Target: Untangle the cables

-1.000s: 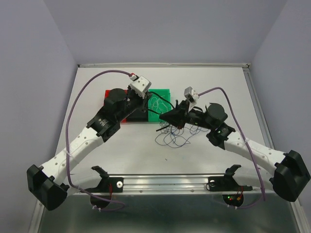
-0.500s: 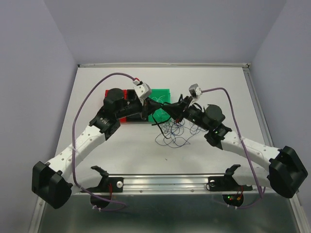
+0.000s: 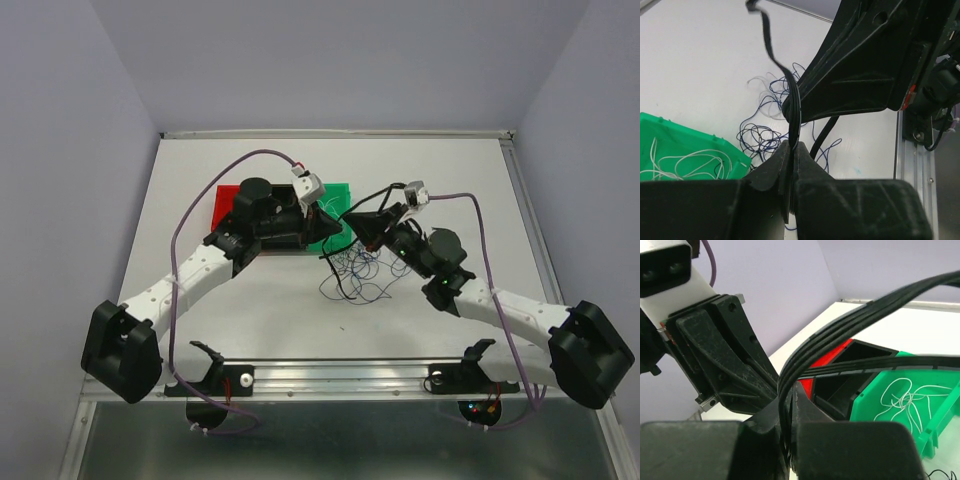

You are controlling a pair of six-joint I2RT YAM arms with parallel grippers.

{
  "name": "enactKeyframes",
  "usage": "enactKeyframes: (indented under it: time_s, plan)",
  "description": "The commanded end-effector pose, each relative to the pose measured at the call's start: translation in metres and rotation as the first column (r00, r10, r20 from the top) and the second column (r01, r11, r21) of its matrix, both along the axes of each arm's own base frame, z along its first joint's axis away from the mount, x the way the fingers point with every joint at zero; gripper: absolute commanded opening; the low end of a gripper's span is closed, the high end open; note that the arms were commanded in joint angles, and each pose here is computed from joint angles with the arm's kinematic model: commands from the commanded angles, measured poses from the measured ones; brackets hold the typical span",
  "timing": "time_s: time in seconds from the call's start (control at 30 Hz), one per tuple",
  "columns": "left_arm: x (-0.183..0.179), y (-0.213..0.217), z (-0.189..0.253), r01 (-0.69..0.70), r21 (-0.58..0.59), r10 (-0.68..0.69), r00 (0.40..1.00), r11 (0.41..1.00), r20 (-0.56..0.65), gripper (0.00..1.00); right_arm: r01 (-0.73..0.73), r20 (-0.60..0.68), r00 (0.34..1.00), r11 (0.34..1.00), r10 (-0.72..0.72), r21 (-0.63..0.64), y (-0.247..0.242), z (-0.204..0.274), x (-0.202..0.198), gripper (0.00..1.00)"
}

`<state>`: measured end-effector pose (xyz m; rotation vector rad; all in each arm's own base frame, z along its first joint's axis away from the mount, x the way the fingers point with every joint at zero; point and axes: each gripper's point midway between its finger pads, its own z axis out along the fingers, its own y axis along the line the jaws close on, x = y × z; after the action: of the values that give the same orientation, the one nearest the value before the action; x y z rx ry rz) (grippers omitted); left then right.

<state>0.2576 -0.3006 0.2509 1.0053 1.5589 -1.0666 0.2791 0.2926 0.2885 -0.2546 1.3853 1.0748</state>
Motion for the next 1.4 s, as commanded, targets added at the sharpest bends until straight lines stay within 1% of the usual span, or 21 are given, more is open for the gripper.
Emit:
enactKeyframes:
  time_s: [0.0,0.07,0.13,0.2,0.37,0.43,0.57,0.73,0.87,0.93,1.17,1.3,1.37]
  plan:
    - [-0.004,-0.003,0.018,0.016,-0.049,-0.014,1.000,0.999,0.026,0.12,0.055,0.107,0.992,0.989,-0.070,0.139,-0.021,0.040,-0.005,0.01]
    - [-0.004,-0.002,0.018,0.018,-0.053,-0.016,1.000,0.998,0.024,0.12,0.066,0.111,0.990,0.987,-0.083,0.148,-0.024,0.042,-0.005,0.01]
    - [-0.015,-0.005,0.016,0.081,-0.056,-0.080,0.997,0.995,0.015,0.12,0.065,0.116,0.990,0.986,-0.083,0.152,-0.025,0.042,-0.007,0.01]
    - [-0.022,-0.007,0.016,0.121,-0.061,-0.120,0.993,0.991,0.006,0.21,0.049,0.129,0.989,0.987,-0.070,0.156,-0.023,0.044,-0.009,0.01]
    - [-0.021,-0.008,0.013,0.127,-0.055,-0.127,0.992,0.990,0.001,0.25,0.014,0.120,0.992,0.989,-0.031,0.144,-0.012,0.038,-0.005,0.01]
    - [-0.022,-0.010,0.012,0.141,-0.054,-0.141,0.990,0.989,0.001,0.29,-0.022,0.137,0.991,0.989,0.002,0.143,-0.005,0.039,-0.008,0.01]
    - [-0.023,-0.011,0.009,0.149,-0.050,-0.149,0.989,0.988,-0.003,0.32,-0.065,0.148,0.988,0.985,0.040,0.163,0.001,0.044,-0.011,0.01]
    - [-0.017,-0.014,0.003,0.135,-0.037,-0.135,0.991,0.990,-0.012,0.34,-0.099,0.146,0.987,0.979,0.073,0.180,0.008,0.043,-0.010,0.01]
    - [-0.017,-0.017,-0.002,0.149,-0.032,-0.150,0.988,0.988,-0.027,0.38,-0.129,0.171,0.981,0.970,0.093,0.208,0.009,0.048,-0.015,0.01]
    - [-0.018,-0.018,-0.003,0.155,-0.030,-0.156,0.987,0.987,-0.030,0.40,-0.131,0.164,0.982,0.970,0.097,0.207,0.011,0.044,-0.013,0.01]
    - [-0.019,-0.022,-0.005,0.153,-0.022,-0.154,0.988,0.988,-0.019,0.41,-0.160,0.158,0.979,0.962,0.127,0.223,0.017,0.046,-0.014,0.01]
    - [-0.021,-0.024,-0.005,0.164,-0.020,-0.165,0.986,0.986,-0.018,0.41,-0.153,0.158,0.980,0.961,0.119,0.229,0.016,0.045,-0.012,0.01]
    - [-0.022,-0.024,-0.004,0.162,-0.019,-0.163,0.987,0.987,-0.010,0.38,-0.158,0.160,0.979,0.960,0.122,0.232,0.016,0.046,-0.013,0.01]
